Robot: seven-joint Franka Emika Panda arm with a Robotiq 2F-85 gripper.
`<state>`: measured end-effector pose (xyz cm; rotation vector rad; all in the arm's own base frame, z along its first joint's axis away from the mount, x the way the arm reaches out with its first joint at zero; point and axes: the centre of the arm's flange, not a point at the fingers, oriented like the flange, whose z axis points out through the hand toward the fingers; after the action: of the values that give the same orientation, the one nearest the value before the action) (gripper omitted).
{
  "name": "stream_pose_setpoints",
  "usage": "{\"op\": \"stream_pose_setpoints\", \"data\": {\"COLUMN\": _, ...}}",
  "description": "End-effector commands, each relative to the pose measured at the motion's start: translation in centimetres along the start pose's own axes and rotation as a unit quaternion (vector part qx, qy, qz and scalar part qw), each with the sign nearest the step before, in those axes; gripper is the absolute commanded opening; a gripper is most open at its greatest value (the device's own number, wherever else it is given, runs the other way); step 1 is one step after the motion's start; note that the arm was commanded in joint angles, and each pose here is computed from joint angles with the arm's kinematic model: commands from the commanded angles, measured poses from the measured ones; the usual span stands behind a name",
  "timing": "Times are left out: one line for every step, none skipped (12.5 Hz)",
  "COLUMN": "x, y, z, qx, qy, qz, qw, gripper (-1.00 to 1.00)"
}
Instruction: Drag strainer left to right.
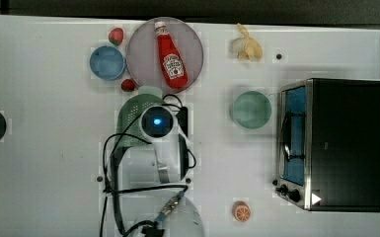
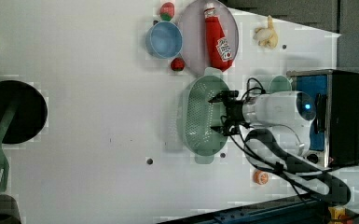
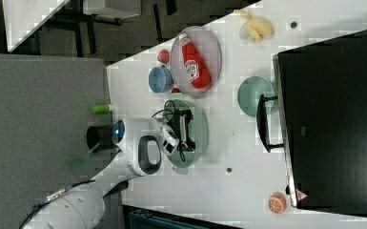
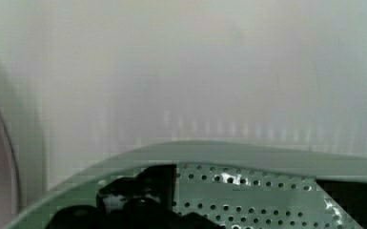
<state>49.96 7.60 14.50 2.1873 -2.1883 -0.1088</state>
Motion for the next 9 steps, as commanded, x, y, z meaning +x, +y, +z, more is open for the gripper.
{"op": "stream_pose_setpoints", "data": {"x": 4.0, "y": 0.4, "z": -1.1, "qx": 0.009, "qy": 0.007, "qz": -0.051, "qw": 0.999, "gripper": 1.00}}
{"op": "stream_pose_setpoints", "data": {"x": 5.0, "y": 0.3, "z": -1.3, "qx": 0.012, "qy": 0.010, "qz": -0.059, "qw": 0.998, "gripper": 1.00}}
{"op": "stream_pose_setpoints", "data": {"x": 6.1, "y": 0.2, "z": -1.3, "qx": 0.013, "qy": 0.012, "qz": -0.060, "qw": 0.998, "gripper": 1.00}}
{"op": "stream_pose_setpoints", "data": {"x": 7.3, "y": 0.2, "z": -1.4, "qx": 0.013, "qy": 0.015, "qz": -0.058, "qw": 0.998, "gripper": 1.00}}
{"op": "stream_pose_setpoints", "data": {"x": 8.3, "y": 0.3, "z": -1.4, "qx": 0.012, "qy": 0.018, "qz": -0.058, "qw": 0.998, "gripper": 1.00}}
{"op": "stream_pose_setpoints", "data": {"x": 9.2, "y": 0.3, "z": -1.5, "qx": 0.013, "qy": 0.021, "qz": -0.056, "qw": 0.998, "gripper": 1.00}}
{"op": "stream_pose_setpoints", "data": {"x": 10.0, "y": 0.2, "z": -1.5, "qx": 0.015, "qy": 0.023, "qz": -0.057, "qw": 0.998, "gripper": 1.00}}
{"op": "stream_pose_setpoints", "data": {"x": 10.9, "y": 0.3, "z": -1.5, "qx": 0.015, "qy": 0.026, "qz": -0.060, "qw": 0.998, "gripper": 1.00}}
{"op": "stream_pose_setpoints", "data": {"x": 11.7, "y": 0.3, "z": -1.6, "qx": 0.016, "qy": 0.029, "qz": -0.068, "qw": 0.997, "gripper": 1.00}}
